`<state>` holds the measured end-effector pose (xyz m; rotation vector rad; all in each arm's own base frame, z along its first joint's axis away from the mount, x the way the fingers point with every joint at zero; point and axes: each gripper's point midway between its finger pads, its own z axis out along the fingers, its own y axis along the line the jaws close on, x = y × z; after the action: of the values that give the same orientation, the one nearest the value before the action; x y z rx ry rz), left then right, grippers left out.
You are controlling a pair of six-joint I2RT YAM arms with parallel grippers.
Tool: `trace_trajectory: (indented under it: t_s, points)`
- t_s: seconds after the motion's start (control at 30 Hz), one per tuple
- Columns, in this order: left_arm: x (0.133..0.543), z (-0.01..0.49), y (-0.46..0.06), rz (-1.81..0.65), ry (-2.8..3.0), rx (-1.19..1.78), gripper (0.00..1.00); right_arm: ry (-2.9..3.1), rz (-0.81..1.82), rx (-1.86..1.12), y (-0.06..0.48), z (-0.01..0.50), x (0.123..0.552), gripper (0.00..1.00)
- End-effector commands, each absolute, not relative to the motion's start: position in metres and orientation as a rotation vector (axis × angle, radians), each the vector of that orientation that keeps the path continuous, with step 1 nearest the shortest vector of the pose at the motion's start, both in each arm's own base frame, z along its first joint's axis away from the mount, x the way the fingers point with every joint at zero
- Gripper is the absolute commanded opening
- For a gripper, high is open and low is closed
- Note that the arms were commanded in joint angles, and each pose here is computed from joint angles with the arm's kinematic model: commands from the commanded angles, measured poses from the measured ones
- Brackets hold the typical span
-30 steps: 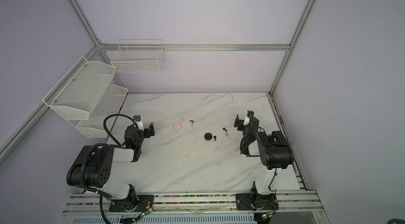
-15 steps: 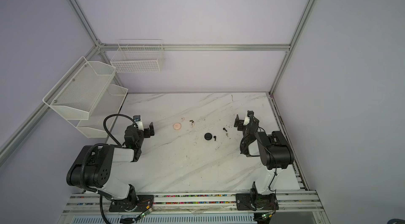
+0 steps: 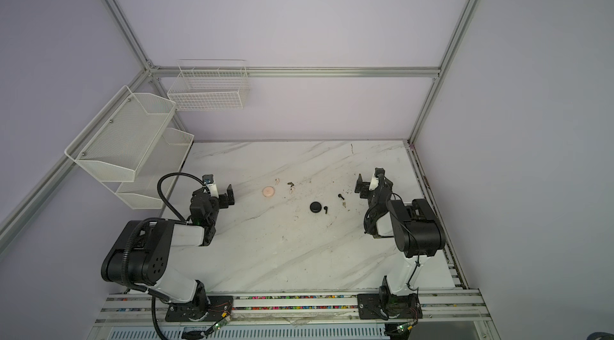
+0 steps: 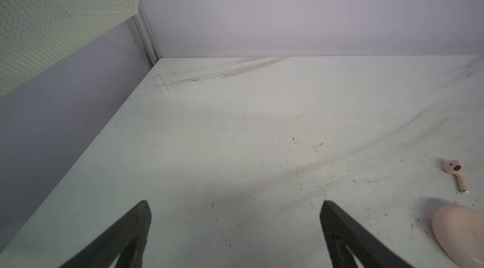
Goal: Insert wireless bluetooth earbuds into charging case
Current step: Move the charging case to the center of the table.
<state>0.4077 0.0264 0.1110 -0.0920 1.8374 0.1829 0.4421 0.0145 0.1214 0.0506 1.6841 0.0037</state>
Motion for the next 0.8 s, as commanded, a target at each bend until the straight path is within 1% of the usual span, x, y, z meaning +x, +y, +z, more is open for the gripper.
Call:
trace_trajectory:
  t_s: [0.0,0.1,0.2,0.3,0.4,0.47,0.53,0.67,0.77]
  points:
    - [0.401,0.113,0.027,0.201,1.811,-0.087,1.0,1.639,-0.001,0.063,0.011,0.134,0.441,0.97]
    - [0.398,0.12,0.034,0.267,1.785,-0.133,1.0,1.627,-0.006,0.074,0.009,0.137,0.44,0.97]
    - [0.39,0.14,0.041,0.344,1.755,-0.196,1.0,1.614,-0.022,0.099,0.005,0.161,0.437,0.97]
    - [0.389,0.171,0.035,0.348,1.766,-0.179,1.0,1.642,-0.039,0.136,0.01,0.187,0.443,0.97]
    - [0.392,0.196,0.027,0.37,1.8,-0.181,1.0,1.663,0.131,0.252,0.027,0.207,0.45,0.97]
    - [0.394,0.2,0.017,0.298,1.876,-0.203,1.0,1.685,0.251,0.267,0.051,0.212,0.452,0.97]
    - [0.395,0.199,0.003,0.187,1.94,-0.228,1.0,1.69,0.289,0.242,0.076,0.214,0.448,0.97]
    - [0.398,0.192,-0.032,0.0,2.016,-0.285,1.0,1.757,0.361,0.227,0.119,0.2,0.436,0.97]
    - [0.4,0.186,-0.062,-0.089,2.056,-0.252,1.0,1.807,0.436,0.207,0.143,0.186,0.427,0.97]
